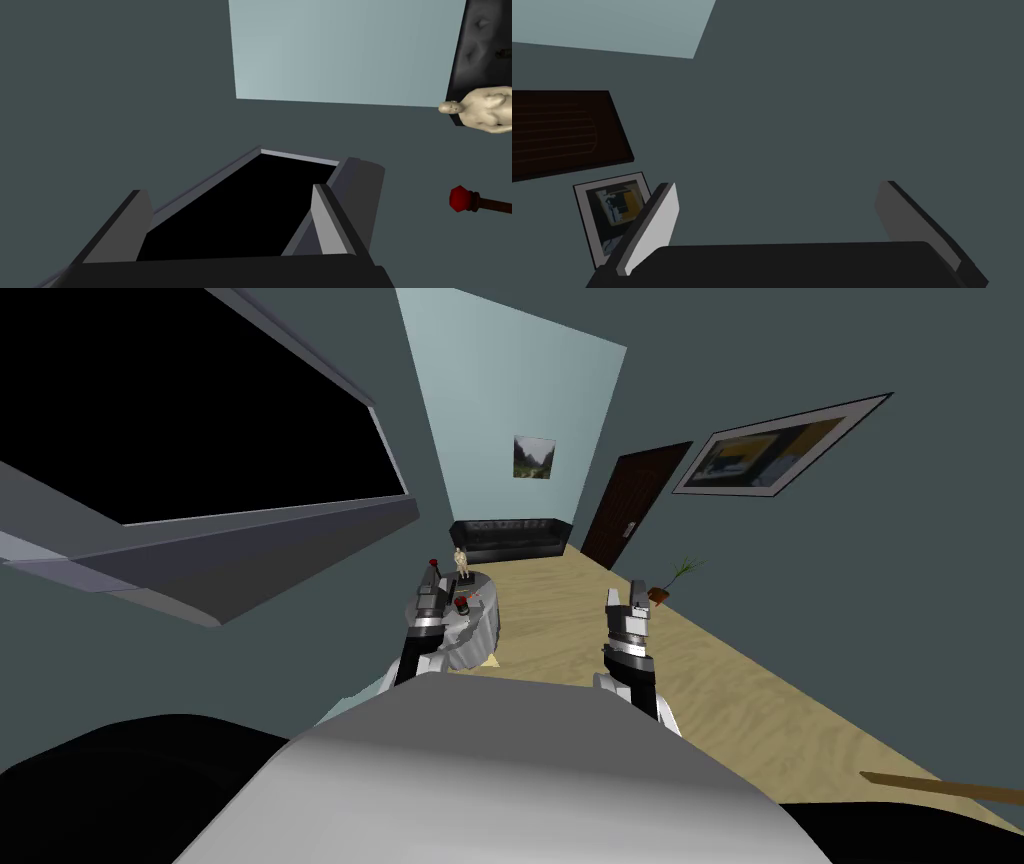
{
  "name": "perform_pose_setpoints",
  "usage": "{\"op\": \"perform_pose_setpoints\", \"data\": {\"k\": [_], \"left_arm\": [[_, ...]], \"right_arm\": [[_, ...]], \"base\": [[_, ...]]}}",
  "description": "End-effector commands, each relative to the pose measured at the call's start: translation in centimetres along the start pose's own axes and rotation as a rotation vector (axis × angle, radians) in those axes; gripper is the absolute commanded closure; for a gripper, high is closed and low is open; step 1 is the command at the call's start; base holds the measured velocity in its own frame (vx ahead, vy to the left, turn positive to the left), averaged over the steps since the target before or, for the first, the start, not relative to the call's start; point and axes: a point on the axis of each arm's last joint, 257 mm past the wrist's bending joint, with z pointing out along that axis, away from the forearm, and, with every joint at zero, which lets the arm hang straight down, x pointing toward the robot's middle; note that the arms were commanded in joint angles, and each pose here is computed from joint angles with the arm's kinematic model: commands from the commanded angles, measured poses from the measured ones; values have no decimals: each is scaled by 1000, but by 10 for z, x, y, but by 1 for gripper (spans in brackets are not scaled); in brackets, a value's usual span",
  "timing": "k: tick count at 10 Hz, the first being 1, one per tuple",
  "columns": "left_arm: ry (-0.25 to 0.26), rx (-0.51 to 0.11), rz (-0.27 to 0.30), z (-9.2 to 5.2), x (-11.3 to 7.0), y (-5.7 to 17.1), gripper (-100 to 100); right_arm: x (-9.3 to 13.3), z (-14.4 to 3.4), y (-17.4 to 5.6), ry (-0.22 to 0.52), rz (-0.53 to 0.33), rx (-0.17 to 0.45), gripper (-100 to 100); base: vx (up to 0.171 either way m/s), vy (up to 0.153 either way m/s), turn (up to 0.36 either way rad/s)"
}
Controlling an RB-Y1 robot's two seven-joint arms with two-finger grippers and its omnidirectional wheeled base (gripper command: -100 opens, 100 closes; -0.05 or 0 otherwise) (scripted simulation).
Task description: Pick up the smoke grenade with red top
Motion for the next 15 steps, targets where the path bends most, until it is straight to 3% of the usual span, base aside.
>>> {"op": "perform_pose_setpoints", "data": {"k": [1, 4, 6, 10, 11, 14, 15], "left_arm": [[37, -14, 25, -5, 1, 6, -100], [83, -49, 60, -16, -2, 19, -100], [118, -104, 89, -32, -9, 38, -100], [148, -259, 133, -83, -38, 81, -100], [148, -259, 133, -83, -38, 81, -100], [146, -392, 157, -130, -68, 110, -100], [145, -400, 159, -133, -69, 111, -100]], "right_arm": [[0, 0, 0, 0, 0, 0, 0], [0, 0, 0, 0, 0, 0, 0], [0, 0, 0, 0, 0, 0, 0], [0, 0, 0, 0, 0, 0, 0], [0, 0, 0, 0, 0, 0, 0], [0, 0, 0, 0, 0, 0, 0], [0, 0, 0, 0, 0, 0, 0]], "base": [[1, -1, -65], [2, 1, -85], [1, -1, -152], [-2, 0, -211], [-4, 2, -100], [-4, -4, -256], [-4, 4, -73]]}}
